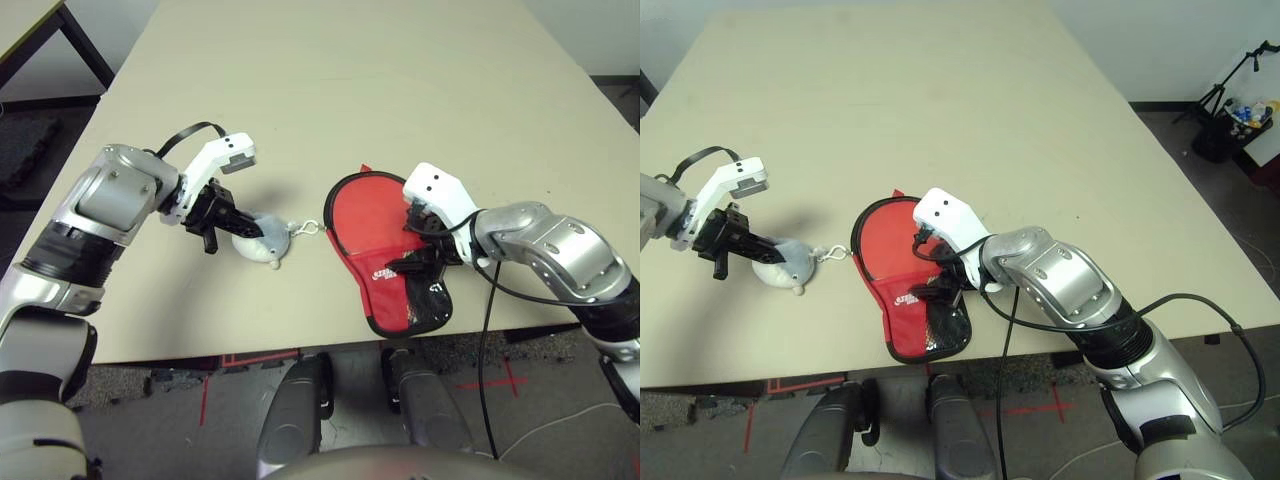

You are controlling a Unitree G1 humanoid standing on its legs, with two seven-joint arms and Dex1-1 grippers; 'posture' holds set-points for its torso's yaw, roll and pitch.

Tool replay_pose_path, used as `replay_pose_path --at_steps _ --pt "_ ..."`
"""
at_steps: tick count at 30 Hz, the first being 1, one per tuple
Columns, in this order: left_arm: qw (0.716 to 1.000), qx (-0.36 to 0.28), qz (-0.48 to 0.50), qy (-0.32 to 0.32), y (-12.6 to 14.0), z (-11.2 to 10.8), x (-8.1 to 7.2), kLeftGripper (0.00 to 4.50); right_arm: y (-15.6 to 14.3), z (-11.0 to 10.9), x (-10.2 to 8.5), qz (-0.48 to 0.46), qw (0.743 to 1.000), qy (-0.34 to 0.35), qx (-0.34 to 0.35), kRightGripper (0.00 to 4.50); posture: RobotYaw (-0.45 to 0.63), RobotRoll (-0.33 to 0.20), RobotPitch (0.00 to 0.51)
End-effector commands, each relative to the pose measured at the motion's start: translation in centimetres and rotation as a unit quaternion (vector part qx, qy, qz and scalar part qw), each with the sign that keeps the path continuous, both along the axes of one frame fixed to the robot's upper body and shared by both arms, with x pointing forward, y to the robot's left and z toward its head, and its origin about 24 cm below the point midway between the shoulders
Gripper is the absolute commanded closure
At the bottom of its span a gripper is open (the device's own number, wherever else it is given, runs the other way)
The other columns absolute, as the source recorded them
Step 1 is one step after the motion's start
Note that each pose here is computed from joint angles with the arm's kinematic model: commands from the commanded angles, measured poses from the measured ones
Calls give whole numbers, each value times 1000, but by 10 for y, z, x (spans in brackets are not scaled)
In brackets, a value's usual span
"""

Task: Store the ping-pong paddle in its case and zip it.

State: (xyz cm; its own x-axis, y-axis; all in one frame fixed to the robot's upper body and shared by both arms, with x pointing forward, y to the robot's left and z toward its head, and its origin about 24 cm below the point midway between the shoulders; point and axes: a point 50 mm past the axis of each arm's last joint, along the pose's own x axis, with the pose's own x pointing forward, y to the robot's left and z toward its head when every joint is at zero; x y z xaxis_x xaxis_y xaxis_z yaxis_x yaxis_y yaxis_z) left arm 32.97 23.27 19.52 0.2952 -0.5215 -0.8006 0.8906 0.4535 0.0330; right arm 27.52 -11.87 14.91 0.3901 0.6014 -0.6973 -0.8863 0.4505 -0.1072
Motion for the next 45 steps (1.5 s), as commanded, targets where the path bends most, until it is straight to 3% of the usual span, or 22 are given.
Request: replay_pose_path --at_steps 1,9,16,30,40,45 --pt "998 29 16 -47 0 0 19 4473 0 -15 -4 -2 999 34 -13 0 -76 0 221" --pt "976 26 48 -212 -36 20 72 4473 1 -18 -4 -1 999 42 -15 0 -78 0 229" --pt "949 51 52 -308 -83 21 92 4473 3 -23 -6 0 999 51 -17 0 -89 0 249" --pt "890 7 74 -450 -156 35 98 4473 8 -31 -8 -2 998 62 -16 0 -138 0 256" --pt "890 -77 23 -450 -218 39 84 4473 9 -33 -9 -7 998 63 -11 0 -162 0 254" --pt "896 -97 -9 -433 -240 31 76 4473 10 -33 -9 -9 998 62 -6 0 -165 0 255"
